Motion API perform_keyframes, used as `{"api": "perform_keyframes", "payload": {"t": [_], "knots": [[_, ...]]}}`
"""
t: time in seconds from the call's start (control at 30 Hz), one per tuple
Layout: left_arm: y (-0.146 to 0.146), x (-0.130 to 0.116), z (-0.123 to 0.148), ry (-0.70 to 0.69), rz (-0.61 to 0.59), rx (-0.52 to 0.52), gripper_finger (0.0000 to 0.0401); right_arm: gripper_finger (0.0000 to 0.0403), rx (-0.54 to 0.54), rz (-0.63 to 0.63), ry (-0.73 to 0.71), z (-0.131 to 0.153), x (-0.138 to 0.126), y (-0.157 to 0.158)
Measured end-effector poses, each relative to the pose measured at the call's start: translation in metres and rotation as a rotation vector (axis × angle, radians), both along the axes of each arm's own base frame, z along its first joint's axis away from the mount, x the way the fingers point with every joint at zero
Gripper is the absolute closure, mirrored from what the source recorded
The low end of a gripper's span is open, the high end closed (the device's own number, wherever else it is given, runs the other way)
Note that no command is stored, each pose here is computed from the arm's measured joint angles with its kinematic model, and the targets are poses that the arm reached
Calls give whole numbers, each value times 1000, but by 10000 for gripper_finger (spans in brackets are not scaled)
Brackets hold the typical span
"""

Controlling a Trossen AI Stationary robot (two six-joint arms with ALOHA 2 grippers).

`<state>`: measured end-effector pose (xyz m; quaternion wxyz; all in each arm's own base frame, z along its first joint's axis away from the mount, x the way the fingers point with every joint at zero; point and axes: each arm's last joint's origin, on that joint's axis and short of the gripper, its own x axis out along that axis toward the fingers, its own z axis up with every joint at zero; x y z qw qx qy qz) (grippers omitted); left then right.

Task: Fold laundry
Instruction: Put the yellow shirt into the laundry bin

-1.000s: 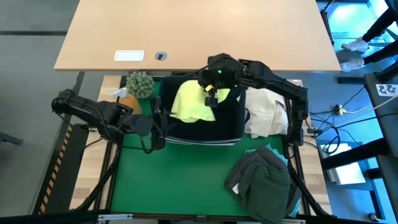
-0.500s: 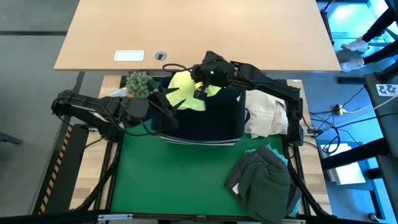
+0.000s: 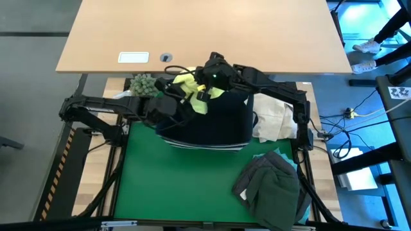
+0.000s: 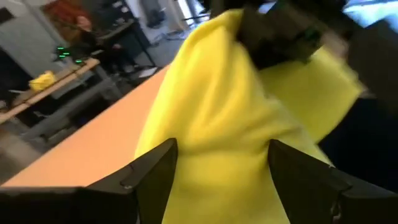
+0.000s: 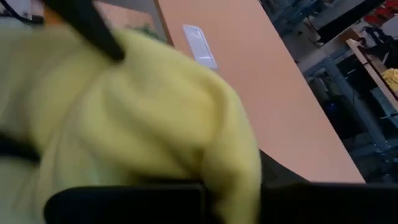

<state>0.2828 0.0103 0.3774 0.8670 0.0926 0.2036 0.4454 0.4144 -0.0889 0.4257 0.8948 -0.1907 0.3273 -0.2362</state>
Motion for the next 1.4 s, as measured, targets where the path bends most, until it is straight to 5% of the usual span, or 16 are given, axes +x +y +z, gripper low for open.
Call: {"api": "perform_keyframes", "payload": {"t": [0.1,0.53,0.9,1.07,1.23,1.4], "knots": [[1,-1,-5,42,15,1,148,373,-7,28,67,-4,-3,1],[22,-10,-24,114,-79,-317,143,373,52,226,171,-3,-16,8],[25,5,-36,141,-100,-345,148,373,74,268,173,6,-27,12],[32,8,-38,172,-126,-343,218,373,83,274,189,9,-33,13],[35,10,-35,204,-200,-302,370,373,80,293,223,16,-47,16],[36,5,-31,261,-239,-240,394,367,102,328,376,10,-62,19]]}}
